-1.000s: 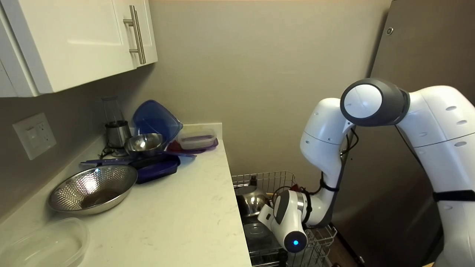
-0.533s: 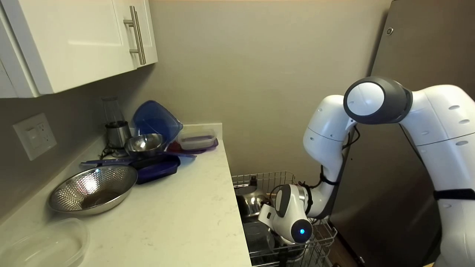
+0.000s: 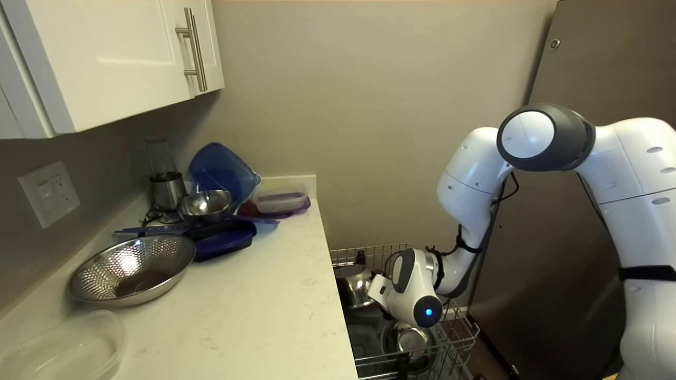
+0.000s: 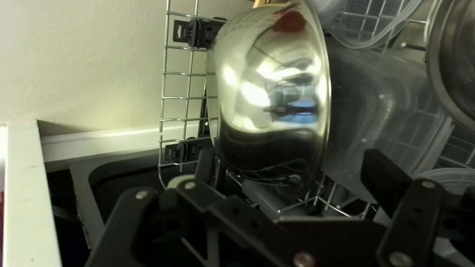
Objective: Pick up the silver bowl from the kitchen counter and place it upside down in the dishwasher
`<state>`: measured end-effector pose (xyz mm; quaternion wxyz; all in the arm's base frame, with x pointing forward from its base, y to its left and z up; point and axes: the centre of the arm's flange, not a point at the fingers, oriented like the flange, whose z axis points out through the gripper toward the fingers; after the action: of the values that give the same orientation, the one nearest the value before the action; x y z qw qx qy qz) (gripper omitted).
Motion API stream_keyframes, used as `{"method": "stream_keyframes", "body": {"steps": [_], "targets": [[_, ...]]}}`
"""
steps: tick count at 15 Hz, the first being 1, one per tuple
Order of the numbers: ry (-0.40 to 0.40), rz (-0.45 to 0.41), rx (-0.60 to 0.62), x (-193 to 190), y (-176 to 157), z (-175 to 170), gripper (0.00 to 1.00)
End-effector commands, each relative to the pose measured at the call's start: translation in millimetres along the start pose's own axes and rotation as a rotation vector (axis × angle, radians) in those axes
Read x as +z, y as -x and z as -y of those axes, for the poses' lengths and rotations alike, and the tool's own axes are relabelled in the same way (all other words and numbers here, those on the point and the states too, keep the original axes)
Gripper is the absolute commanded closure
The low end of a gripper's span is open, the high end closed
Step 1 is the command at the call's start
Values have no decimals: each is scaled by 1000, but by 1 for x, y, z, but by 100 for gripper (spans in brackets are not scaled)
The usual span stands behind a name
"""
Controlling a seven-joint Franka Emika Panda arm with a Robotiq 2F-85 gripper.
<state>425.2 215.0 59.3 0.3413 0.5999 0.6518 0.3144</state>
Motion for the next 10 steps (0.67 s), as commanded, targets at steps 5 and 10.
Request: {"method": "stream_keyframes", "body": {"steps": [5, 10], "targets": [[68, -29, 96, 3, 0, -24, 0], [68, -1, 89, 13, -4, -25, 0]]}}
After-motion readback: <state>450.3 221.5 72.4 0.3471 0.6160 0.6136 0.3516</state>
